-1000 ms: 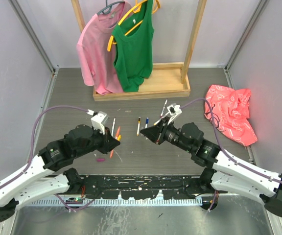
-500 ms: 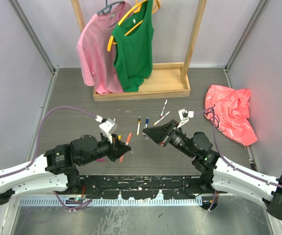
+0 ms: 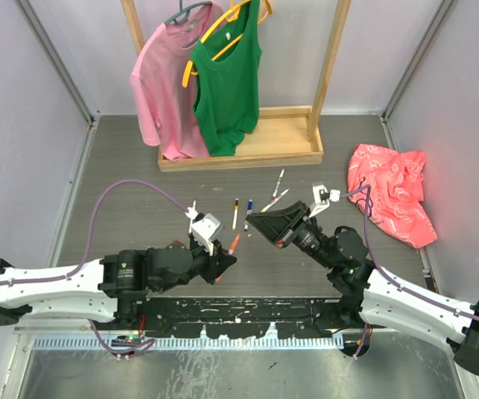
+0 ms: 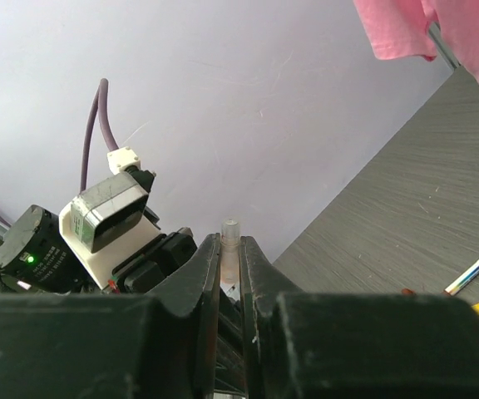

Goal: Insert the pens into the pen caps
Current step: Insert the pen cap onto the pen.

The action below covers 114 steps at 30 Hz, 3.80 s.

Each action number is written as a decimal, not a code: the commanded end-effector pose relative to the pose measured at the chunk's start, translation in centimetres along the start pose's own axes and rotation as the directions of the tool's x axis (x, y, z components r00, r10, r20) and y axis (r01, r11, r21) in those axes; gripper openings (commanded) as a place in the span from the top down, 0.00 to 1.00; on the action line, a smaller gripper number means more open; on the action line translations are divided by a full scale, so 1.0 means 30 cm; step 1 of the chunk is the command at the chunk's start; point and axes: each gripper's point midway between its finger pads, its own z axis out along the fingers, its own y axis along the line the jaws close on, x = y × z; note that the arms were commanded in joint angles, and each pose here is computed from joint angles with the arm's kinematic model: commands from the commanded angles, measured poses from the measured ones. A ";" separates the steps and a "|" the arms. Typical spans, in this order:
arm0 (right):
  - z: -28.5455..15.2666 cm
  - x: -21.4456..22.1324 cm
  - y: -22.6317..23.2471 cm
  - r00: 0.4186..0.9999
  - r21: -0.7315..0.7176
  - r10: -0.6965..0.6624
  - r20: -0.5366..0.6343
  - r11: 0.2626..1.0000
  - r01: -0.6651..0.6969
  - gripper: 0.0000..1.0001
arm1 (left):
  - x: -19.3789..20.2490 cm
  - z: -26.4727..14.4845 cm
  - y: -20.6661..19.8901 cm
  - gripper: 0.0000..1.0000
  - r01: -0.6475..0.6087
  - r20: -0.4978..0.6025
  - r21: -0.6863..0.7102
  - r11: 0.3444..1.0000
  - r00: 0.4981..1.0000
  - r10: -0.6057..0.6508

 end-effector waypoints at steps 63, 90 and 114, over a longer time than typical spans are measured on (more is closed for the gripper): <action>0.030 0.041 0.040 0.999 -0.097 0.013 -0.049 0.995 -0.018 1.00 | -0.136 -0.032 -0.018 1.00 0.072 0.149 0.015 0.997 0.986 -0.073; 0.050 0.100 0.017 0.993 -0.097 -0.009 -0.122 0.995 -0.002 1.00 | -0.222 -0.031 -0.037 1.00 0.148 0.214 0.010 0.989 0.966 -0.147; 0.038 0.254 0.007 0.948 -0.135 -0.135 -0.288 0.986 0.099 0.90 | -0.355 -0.044 -0.037 1.00 0.202 0.360 0.008 0.979 0.913 -0.191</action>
